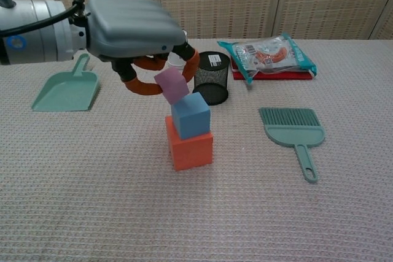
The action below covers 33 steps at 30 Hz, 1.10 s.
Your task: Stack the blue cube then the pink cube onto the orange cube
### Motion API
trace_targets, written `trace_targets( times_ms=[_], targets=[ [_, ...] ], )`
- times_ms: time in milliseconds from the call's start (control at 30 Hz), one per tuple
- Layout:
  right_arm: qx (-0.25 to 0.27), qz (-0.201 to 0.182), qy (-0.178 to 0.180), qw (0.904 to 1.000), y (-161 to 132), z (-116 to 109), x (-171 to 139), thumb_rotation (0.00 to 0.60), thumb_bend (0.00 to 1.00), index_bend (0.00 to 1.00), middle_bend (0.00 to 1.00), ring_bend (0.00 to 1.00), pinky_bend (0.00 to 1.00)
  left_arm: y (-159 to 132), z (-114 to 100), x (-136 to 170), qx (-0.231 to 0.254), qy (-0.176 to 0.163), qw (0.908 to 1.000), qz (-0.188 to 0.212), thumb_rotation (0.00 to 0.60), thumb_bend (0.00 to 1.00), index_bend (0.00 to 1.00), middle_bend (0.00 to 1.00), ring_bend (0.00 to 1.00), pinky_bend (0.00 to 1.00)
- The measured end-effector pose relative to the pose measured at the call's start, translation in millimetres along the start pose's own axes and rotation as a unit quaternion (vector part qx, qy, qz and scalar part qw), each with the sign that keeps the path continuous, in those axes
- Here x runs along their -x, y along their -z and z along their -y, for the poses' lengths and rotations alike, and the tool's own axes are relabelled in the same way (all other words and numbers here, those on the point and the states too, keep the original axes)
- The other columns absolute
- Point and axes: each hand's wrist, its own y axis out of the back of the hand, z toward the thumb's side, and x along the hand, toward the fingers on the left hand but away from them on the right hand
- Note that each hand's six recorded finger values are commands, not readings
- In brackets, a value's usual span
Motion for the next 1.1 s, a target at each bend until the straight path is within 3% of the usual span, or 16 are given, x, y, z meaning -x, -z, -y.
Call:
trace_targets(
  times_ms=[567,1100],
  targets=[
    [-0.002,-0.003,-0.003,1.0000,-1,0,-4,0.600,0.09,0.00,0.00,0.00,0.00,-13,-13,-12,-0.036,0.005,0.9993,0.010,0.600,0.37,0.60,1.00,1.00,1.00],
    [0.001,-0.008,-0.001,1.0000,-2,-2,-7,0.600,0.09,0.00,0.00,0.00,0.00,-26,-12,-24,-0.062,-0.004,0.9977,0.026,0.600,0.36,0.59,1.00,1.00,1.00]
  ],
)
